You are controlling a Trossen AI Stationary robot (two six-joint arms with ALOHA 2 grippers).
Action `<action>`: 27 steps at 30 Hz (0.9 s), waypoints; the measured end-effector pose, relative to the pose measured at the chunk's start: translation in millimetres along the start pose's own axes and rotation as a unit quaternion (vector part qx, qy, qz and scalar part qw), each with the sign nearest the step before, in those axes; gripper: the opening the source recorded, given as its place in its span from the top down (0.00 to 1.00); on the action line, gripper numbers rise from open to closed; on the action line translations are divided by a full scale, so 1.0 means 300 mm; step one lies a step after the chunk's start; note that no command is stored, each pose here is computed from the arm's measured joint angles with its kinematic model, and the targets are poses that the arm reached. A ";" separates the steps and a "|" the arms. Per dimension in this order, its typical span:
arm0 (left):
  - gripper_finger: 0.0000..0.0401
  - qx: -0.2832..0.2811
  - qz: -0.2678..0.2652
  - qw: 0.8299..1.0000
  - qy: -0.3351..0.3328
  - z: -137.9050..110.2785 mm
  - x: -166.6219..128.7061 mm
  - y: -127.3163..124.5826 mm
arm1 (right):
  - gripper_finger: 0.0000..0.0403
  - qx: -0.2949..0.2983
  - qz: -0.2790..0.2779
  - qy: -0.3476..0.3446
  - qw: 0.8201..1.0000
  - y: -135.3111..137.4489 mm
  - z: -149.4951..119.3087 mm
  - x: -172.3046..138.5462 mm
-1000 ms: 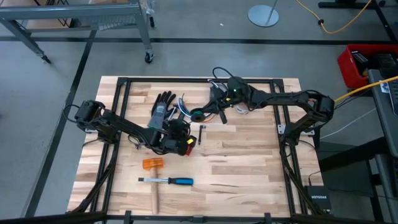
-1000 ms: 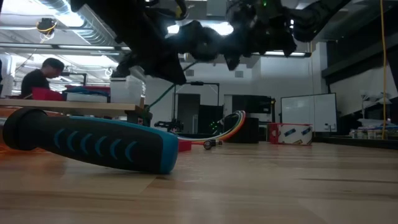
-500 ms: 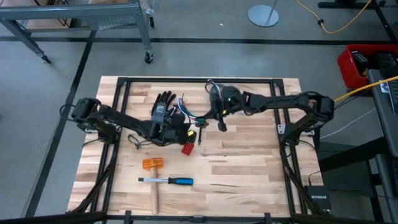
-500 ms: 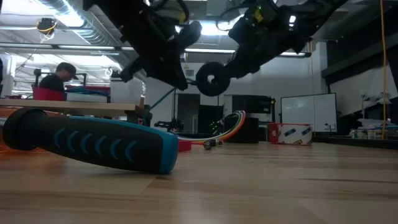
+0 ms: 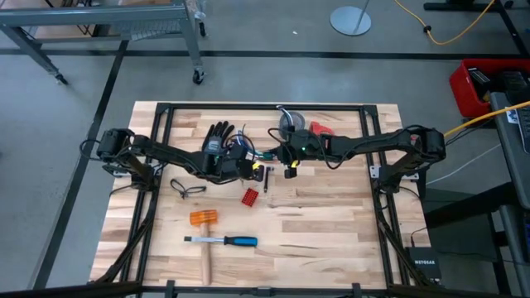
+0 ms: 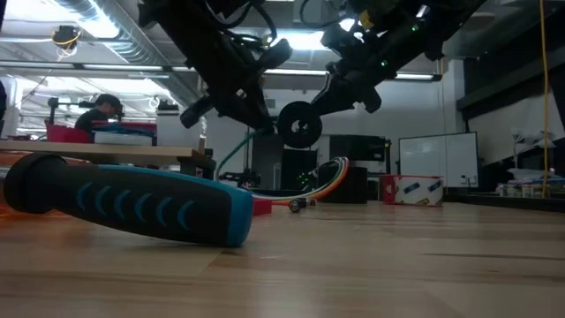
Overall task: Coil cords
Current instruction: Coil the green wire into the black spool
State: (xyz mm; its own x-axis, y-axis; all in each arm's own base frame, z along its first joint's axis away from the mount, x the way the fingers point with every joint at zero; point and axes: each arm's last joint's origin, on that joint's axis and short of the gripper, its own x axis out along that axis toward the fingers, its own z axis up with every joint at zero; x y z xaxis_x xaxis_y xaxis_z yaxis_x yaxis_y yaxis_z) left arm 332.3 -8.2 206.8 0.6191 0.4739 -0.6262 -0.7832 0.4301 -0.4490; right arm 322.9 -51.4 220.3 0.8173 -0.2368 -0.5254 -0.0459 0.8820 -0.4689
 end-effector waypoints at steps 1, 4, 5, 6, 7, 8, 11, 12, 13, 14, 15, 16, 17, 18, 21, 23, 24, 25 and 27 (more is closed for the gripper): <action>1.00 0.001 -0.005 1.000 -0.003 0.003 0.001 -0.003 | 1.00 -0.001 0.000 -0.001 1.000 0.000 0.000 0.000; 0.98 0.011 -0.022 1.000 -0.014 0.014 0.003 -0.014 | 1.00 0.004 -0.002 0.000 1.000 -0.004 -0.001 0.001; 0.97 0.015 -0.028 0.999 -0.018 0.017 0.003 -0.018 | 1.00 0.006 -0.004 0.001 1.000 -0.004 -0.001 0.001; 0.97 0.018 -0.034 0.999 -0.021 0.020 0.003 -0.023 | 1.00 0.007 -0.007 0.002 1.000 -0.005 -0.001 0.001; 0.96 0.023 -0.039 0.999 -0.025 0.022 0.003 -0.026 | 1.00 0.007 -0.010 0.003 1.000 -0.005 -0.002 0.001; 0.96 0.026 -0.043 0.998 -0.028 0.024 0.002 -0.030 | 1.00 0.008 -0.011 0.002 1.000 -0.006 -0.001 0.001; 0.95 0.030 -0.054 0.997 -0.035 0.029 0.001 -0.039 | 1.00 0.008 -0.010 0.003 1.000 -0.005 -0.001 0.001; 0.94 0.033 -0.056 0.997 -0.036 0.029 0.000 -0.040 | 1.00 0.008 -0.010 0.003 1.000 -0.005 -0.001 0.001; 0.94 0.031 -0.060 0.997 -0.038 0.031 0.000 -0.043 | 1.00 0.009 -0.010 0.003 1.000 -0.005 -0.001 0.001; 0.94 0.030 -0.061 0.997 -0.039 0.031 0.000 -0.043 | 1.00 0.009 -0.010 0.002 1.000 -0.005 -0.001 0.001; 0.94 0.028 -0.063 0.997 -0.040 0.032 0.000 -0.045 | 1.00 0.010 -0.011 0.002 1.000 -0.005 -0.001 0.001; 0.94 0.026 -0.065 0.997 -0.042 0.033 -0.001 -0.046 | 1.00 0.017 -0.011 0.000 1.000 -0.006 0.000 0.001; 0.95 0.024 -0.067 0.997 -0.044 0.035 -0.001 -0.048 | 1.00 0.026 -0.013 -0.001 1.000 -0.007 0.002 0.001; 0.95 0.023 -0.067 0.996 -0.045 0.035 -0.001 -0.048 | 1.00 0.037 -0.016 -0.004 0.999 -0.008 0.003 0.001; 0.94 0.013 -0.070 0.996 -0.046 0.035 -0.002 -0.050 | 1.00 0.059 -0.020 -0.013 0.998 -0.011 0.007 0.001; 0.94 0.004 -0.073 0.996 -0.046 0.035 -0.003 -0.053 | 1.00 0.068 -0.025 -0.023 0.997 -0.014 0.013 0.001; 0.93 0.001 -0.076 0.996 -0.044 0.035 -0.004 -0.054 | 1.00 0.074 -0.029 -0.028 0.996 -0.016 0.017 0.001; 0.93 0.001 -0.078 0.996 -0.043 0.034 -0.005 -0.056 | 1.00 0.079 -0.036 -0.031 0.996 -0.019 0.019 0.001; 0.93 0.000 -0.081 0.996 -0.043 0.034 -0.006 -0.058 | 1.00 0.082 -0.046 -0.032 0.995 -0.022 0.021 0.000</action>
State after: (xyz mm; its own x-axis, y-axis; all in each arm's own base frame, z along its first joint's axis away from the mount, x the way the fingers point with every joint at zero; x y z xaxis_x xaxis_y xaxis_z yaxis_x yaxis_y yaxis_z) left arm 345.5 -8.7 222.3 0.7401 0.4630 -0.4878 -0.6725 0.5061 -0.5399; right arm 326.9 -54.6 227.9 0.8484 -0.2975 -0.4378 0.1209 0.9141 -0.3870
